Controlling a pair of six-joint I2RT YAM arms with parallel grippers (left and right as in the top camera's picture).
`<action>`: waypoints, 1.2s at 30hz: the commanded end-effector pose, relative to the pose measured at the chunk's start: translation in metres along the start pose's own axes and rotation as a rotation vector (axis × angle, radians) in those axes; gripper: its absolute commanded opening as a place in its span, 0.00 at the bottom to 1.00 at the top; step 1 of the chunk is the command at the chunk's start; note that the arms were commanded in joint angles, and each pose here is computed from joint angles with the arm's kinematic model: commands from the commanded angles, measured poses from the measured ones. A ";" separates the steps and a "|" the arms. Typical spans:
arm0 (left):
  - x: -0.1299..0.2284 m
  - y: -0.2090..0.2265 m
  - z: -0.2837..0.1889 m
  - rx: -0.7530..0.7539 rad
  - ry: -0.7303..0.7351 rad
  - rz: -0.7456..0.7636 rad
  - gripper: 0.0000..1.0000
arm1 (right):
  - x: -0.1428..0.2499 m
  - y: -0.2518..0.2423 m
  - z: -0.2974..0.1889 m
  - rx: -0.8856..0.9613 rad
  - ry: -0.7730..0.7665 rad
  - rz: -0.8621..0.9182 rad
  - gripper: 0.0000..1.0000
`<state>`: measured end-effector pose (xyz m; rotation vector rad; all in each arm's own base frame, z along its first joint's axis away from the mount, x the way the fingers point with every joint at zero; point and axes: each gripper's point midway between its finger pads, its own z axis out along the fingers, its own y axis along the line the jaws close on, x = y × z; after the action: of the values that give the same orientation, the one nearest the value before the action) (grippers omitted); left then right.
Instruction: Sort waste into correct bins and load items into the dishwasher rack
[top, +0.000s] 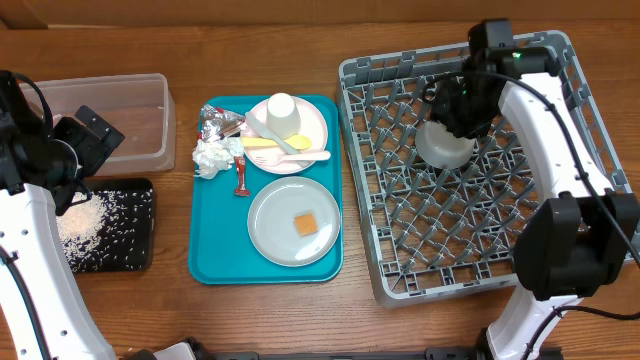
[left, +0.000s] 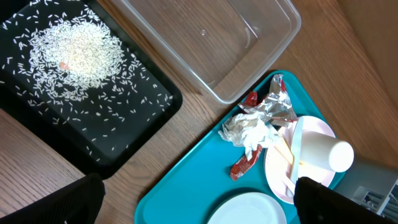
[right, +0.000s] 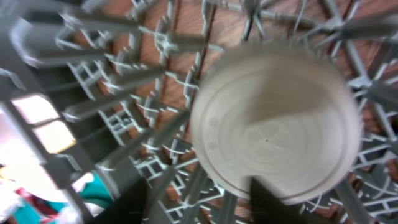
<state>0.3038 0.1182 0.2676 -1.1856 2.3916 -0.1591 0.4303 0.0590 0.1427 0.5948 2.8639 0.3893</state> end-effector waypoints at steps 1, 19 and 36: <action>0.001 -0.006 -0.003 0.036 0.013 -0.012 1.00 | -0.041 0.004 -0.070 -0.076 -0.189 0.018 1.00; 0.119 -0.096 -0.011 0.224 0.255 0.583 1.00 | -0.118 -0.131 -0.173 -0.040 -0.473 0.315 1.00; 0.189 -0.045 0.100 -0.191 0.530 0.534 0.90 | -0.118 -0.133 -0.174 -0.039 -0.475 0.317 1.00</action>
<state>0.2901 -0.0486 0.1475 -0.5193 3.0931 -0.1064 0.4483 -0.1437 0.2713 1.0032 2.3404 0.2958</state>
